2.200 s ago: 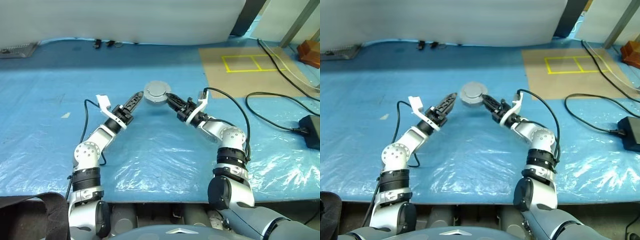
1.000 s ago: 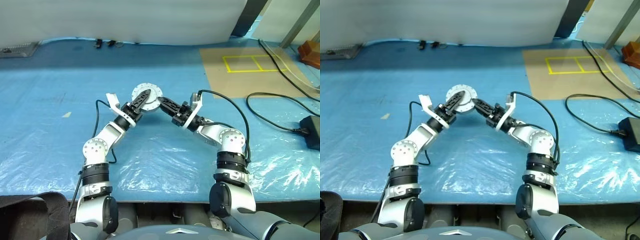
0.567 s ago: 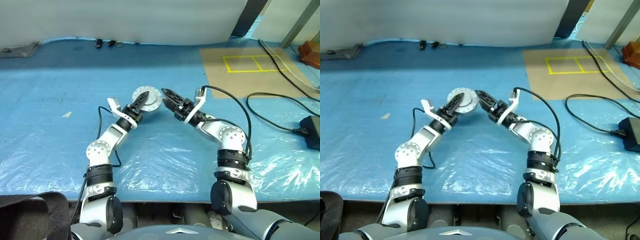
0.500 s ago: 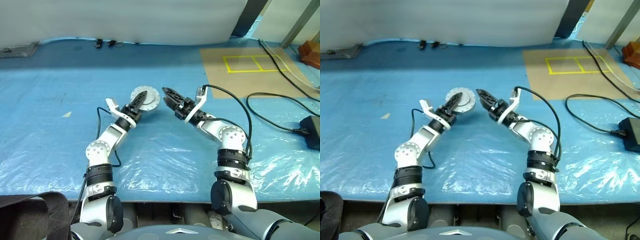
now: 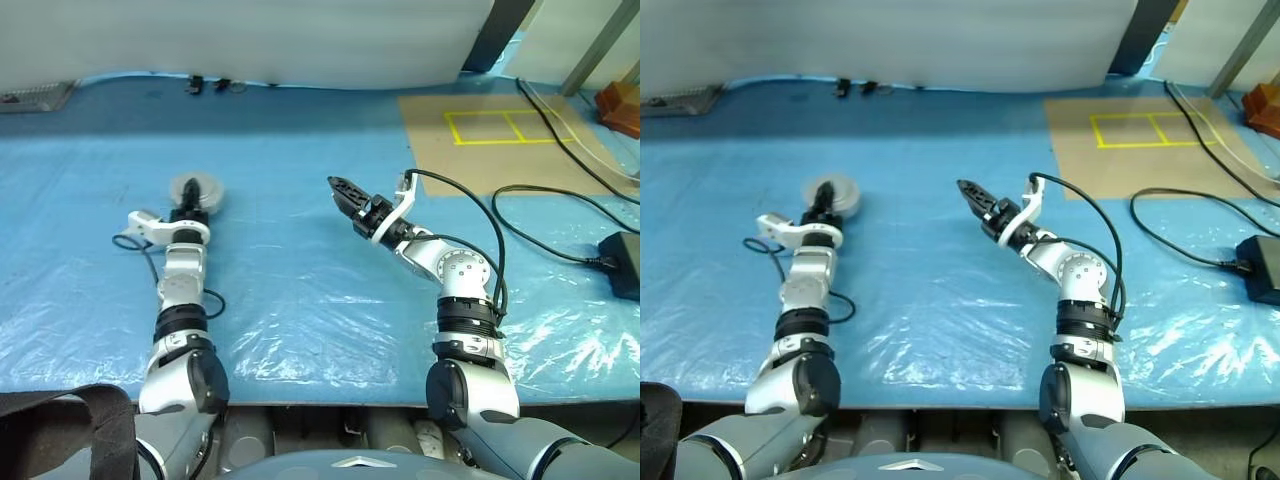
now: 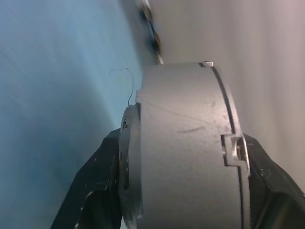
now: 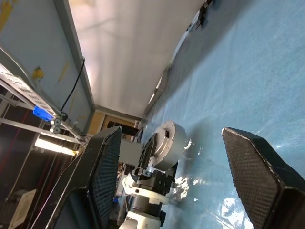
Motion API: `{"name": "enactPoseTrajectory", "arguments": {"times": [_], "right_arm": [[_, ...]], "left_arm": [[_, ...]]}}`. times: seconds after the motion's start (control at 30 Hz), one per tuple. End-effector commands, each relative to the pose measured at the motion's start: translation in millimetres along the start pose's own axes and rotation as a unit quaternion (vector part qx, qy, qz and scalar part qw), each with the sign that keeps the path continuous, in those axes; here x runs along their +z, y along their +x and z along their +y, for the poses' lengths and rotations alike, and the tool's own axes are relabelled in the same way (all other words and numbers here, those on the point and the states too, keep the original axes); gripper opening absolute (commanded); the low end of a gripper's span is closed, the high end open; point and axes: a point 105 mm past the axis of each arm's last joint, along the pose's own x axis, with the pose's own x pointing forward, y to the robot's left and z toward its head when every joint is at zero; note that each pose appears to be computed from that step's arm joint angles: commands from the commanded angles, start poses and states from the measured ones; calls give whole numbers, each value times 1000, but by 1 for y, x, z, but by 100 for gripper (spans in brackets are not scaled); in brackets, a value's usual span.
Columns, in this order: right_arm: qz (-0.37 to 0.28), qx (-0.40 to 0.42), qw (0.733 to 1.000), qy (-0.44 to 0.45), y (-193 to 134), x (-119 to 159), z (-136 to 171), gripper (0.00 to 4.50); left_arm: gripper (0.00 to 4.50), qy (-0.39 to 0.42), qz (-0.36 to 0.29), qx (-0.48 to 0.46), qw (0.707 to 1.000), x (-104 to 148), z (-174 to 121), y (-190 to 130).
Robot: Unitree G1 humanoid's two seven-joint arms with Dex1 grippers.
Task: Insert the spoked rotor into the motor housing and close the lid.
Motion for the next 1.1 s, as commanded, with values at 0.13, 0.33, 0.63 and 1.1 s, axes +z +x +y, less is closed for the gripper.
{"name": "enactPoseTrajectory", "arguments": {"times": [0.13, 0.33, 0.63, 1.1], "right_arm": [[5, 34, 999, -19, 3, 0, 17, 350], [13, 37, 999, -21, 4, -3, 18, 350], [18, 34, 999, -26, 4, -3, 16, 350], [42, 8, 997, -60, 2, -13, 5, 356]], "left_arm": [[263, 70, -94, -20, 993, 49, -7, 8], [263, 114, -87, 12, 990, 52, 7, 7], [263, 122, -89, 29, 988, 51, 13, 5], [437, 160, -152, 66, 973, 81, 19, -1]]}}
